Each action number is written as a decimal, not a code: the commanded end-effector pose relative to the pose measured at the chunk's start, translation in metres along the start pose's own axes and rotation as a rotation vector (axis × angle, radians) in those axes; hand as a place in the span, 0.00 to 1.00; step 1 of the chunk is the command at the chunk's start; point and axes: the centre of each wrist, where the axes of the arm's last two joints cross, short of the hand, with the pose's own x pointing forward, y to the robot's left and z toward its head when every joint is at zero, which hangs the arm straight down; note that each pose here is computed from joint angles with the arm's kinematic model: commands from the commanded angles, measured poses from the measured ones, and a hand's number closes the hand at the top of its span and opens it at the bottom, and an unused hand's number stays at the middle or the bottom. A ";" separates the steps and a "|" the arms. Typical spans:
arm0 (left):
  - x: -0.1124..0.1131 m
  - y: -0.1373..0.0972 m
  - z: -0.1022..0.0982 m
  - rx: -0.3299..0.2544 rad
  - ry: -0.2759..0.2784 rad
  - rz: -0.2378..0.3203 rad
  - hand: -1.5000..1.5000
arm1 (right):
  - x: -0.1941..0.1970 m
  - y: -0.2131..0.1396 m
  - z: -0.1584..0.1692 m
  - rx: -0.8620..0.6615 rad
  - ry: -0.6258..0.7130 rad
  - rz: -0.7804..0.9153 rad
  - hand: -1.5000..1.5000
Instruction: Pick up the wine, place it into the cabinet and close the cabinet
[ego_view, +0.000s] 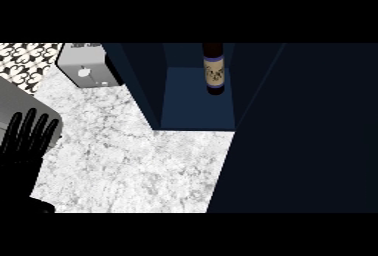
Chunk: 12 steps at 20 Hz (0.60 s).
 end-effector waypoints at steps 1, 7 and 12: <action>0.009 0.011 0.002 -0.011 0.002 -0.008 0.00 | 0.041 0.017 -0.004 0.021 -0.156 -0.162 1.00; 0.014 0.019 -0.003 -0.022 -0.012 0.012 0.00 | 0.034 0.017 -0.019 0.058 -0.156 -0.160 1.00; 0.009 0.010 -0.006 -0.033 0.015 0.014 0.00 | 0.024 0.013 -0.044 0.071 -0.137 -0.143 1.00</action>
